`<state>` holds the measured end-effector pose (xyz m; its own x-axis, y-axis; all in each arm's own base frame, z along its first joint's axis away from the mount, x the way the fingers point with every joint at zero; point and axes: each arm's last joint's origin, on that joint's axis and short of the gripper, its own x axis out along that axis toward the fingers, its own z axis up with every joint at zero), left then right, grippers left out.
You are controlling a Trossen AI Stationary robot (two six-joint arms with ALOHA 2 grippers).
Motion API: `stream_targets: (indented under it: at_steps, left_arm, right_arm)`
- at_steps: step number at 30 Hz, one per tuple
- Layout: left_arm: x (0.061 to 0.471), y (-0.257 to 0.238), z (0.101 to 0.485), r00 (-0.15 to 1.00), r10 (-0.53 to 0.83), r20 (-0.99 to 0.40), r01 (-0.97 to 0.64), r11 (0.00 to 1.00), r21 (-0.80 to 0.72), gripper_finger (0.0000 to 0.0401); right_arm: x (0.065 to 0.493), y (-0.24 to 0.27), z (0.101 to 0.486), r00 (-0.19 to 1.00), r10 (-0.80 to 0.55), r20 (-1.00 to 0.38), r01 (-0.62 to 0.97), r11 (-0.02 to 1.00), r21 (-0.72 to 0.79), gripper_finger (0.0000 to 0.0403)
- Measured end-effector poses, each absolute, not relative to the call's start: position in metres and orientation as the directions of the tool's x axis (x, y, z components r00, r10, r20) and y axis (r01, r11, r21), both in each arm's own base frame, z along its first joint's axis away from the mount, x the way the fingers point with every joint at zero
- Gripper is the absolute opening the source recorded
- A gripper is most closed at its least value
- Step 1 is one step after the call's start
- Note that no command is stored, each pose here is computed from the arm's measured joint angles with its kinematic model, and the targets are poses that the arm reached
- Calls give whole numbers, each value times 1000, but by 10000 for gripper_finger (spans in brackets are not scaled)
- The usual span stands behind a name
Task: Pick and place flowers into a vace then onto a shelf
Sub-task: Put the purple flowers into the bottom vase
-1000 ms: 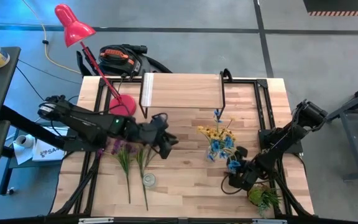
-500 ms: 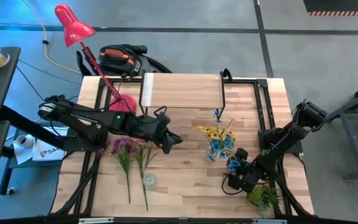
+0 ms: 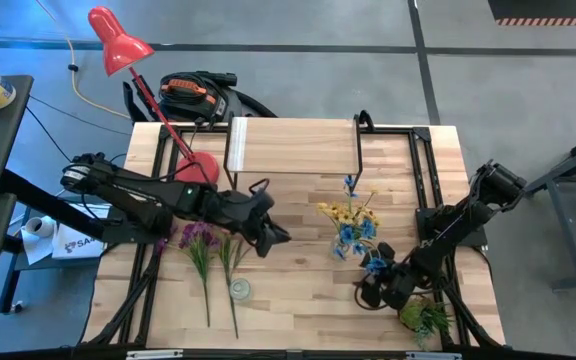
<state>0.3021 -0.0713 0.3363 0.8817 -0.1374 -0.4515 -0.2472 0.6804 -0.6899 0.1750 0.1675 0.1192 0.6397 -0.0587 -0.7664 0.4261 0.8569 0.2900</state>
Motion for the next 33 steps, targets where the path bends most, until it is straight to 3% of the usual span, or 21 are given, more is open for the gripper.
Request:
stream_targets:
  at_steps: [10,19,28,33]
  left_arm:
    - [302,-74,336,865,-222,-451,-178,703,-688,138]
    - [293,-103,337,790,-420,-446,24,748,-663,138]
    - [288,-121,335,756,-474,-451,65,740,-670,138]
    - [284,-134,331,762,-446,-470,30,749,-662,138]
  right_arm:
    - [179,172,122,679,-27,-734,402,849,341,299]
    - [183,176,126,715,18,-699,389,820,419,299]
    - [183,177,126,699,45,-713,380,822,425,299]
    - [182,177,126,701,40,-712,309,883,354,299]
